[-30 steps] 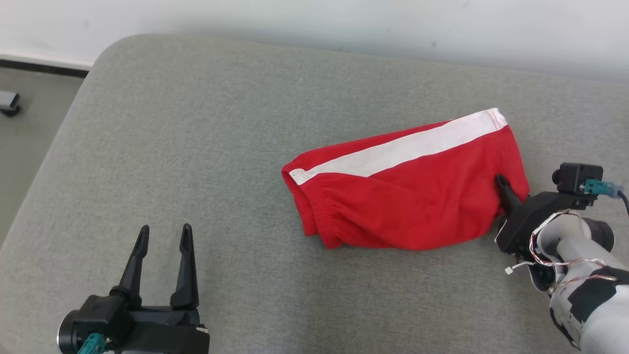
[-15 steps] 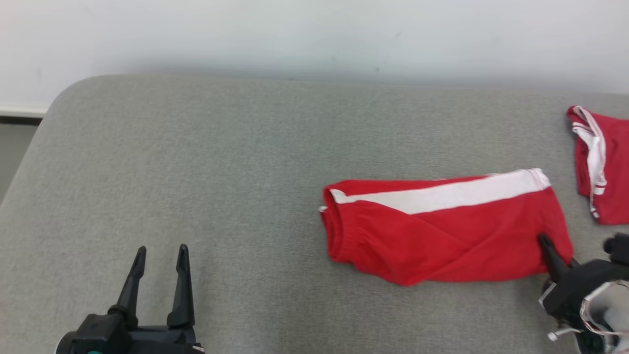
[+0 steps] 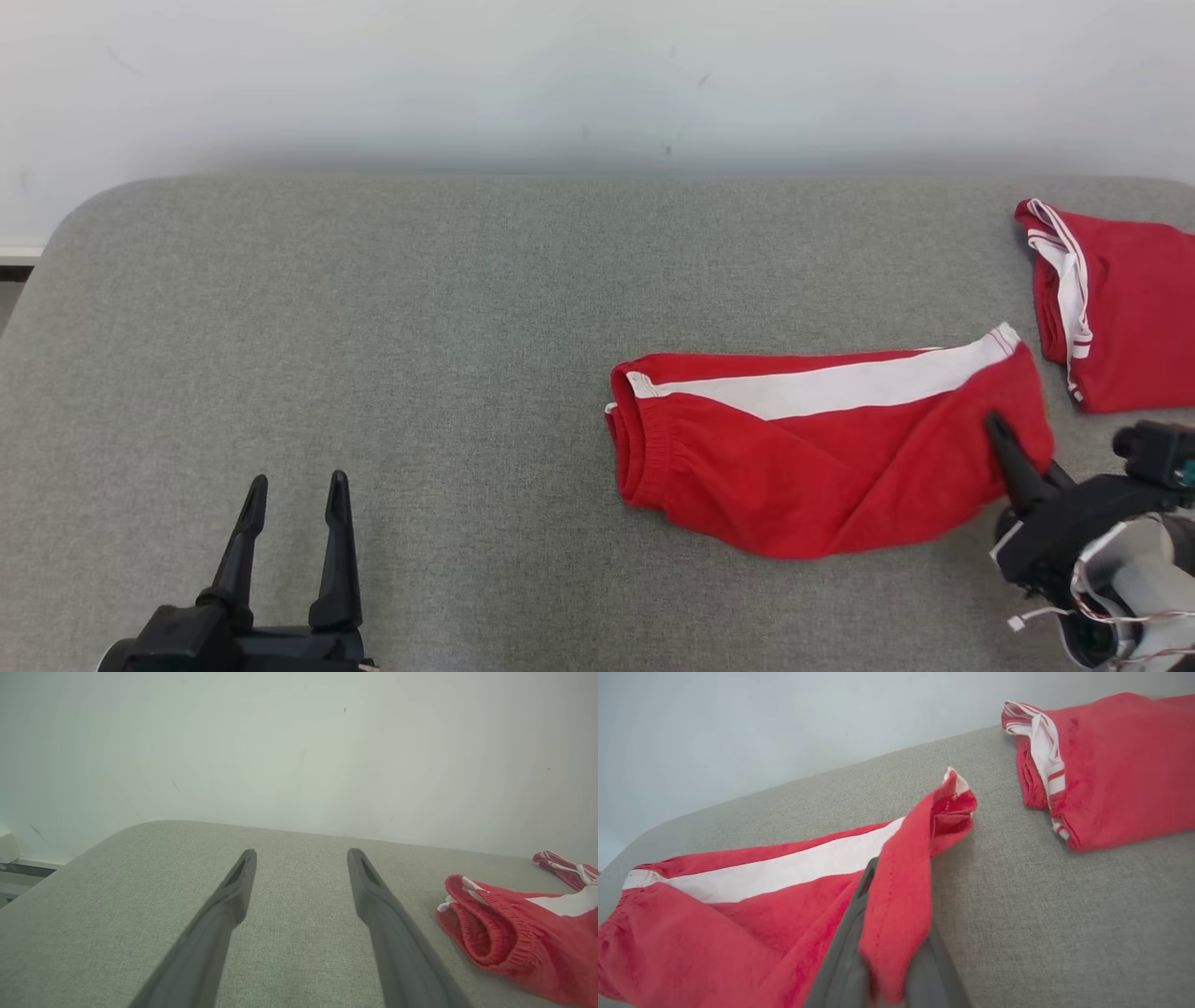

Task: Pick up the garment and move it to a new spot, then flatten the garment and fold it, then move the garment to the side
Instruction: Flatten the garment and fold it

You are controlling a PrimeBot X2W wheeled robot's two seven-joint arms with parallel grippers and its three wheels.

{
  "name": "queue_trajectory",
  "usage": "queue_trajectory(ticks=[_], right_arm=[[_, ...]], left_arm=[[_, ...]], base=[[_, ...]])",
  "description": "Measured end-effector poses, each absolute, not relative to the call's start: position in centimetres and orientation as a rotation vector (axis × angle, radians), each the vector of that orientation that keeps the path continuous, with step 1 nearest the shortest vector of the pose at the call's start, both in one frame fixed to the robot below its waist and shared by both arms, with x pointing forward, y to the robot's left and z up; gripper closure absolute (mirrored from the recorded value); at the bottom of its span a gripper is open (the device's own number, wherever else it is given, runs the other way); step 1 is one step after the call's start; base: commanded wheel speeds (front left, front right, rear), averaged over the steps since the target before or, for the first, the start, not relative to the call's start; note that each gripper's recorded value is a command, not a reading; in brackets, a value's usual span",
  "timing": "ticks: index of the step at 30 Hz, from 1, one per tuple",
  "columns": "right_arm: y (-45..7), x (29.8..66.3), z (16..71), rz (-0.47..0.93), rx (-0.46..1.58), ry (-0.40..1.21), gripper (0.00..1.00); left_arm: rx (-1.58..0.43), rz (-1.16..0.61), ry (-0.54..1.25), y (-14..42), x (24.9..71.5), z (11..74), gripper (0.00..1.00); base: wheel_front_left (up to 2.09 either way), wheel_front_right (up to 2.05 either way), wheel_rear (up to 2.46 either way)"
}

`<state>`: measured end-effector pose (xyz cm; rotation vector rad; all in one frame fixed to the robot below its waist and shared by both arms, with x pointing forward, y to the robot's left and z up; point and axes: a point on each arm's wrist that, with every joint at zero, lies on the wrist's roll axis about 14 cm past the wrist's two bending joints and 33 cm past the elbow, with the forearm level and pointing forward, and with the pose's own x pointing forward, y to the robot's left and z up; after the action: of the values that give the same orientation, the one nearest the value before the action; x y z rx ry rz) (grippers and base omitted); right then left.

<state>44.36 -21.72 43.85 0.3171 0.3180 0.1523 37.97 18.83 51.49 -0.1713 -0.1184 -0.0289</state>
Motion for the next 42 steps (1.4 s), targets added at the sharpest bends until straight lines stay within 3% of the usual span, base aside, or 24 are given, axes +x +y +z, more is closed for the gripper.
queue_trajectory(ticks=[9,16,29,30,31,37,42], right_arm=[[-14.3,44.8,48.6,0.372,0.318,0.169,1.00],[-8.2,43.4,49.6,0.516,0.336,0.146,1.00],[0.1,41.7,46.4,0.633,0.330,0.262,1.00],[0.4,41.6,46.1,0.634,0.329,0.270,0.58],[0.5,41.6,45.9,0.633,0.327,0.273,0.00],[-0.8,42.7,47.9,0.600,0.343,0.172,0.00],[-5.2,44.3,50.5,0.511,0.337,0.052,0.00]], left_arm=[[-0.165,-0.015,-0.131,19.4,37.1,51.9,0.00],[-0.163,0.002,-0.140,19.9,36.7,52.2,0.00],[-0.172,0.035,-0.130,20.9,36.3,51.8,0.00],[-0.172,0.036,-0.132,20.9,36.4,51.9,0.00],[-0.172,0.038,-0.130,21.0,36.4,51.8,0.00],[-0.175,0.045,-0.125,21.1,36.5,51.6,0.00],[-0.178,0.035,-0.129,20.8,36.7,51.8,0.00]], base=[[0.00,0.00,0.00],[0.00,0.00,0.00],[0.00,0.00,0.00],[0.00,0.00,0.00],[0.00,0.00,0.00],[0.00,0.00,0.00],[0.00,0.00,0.00]])
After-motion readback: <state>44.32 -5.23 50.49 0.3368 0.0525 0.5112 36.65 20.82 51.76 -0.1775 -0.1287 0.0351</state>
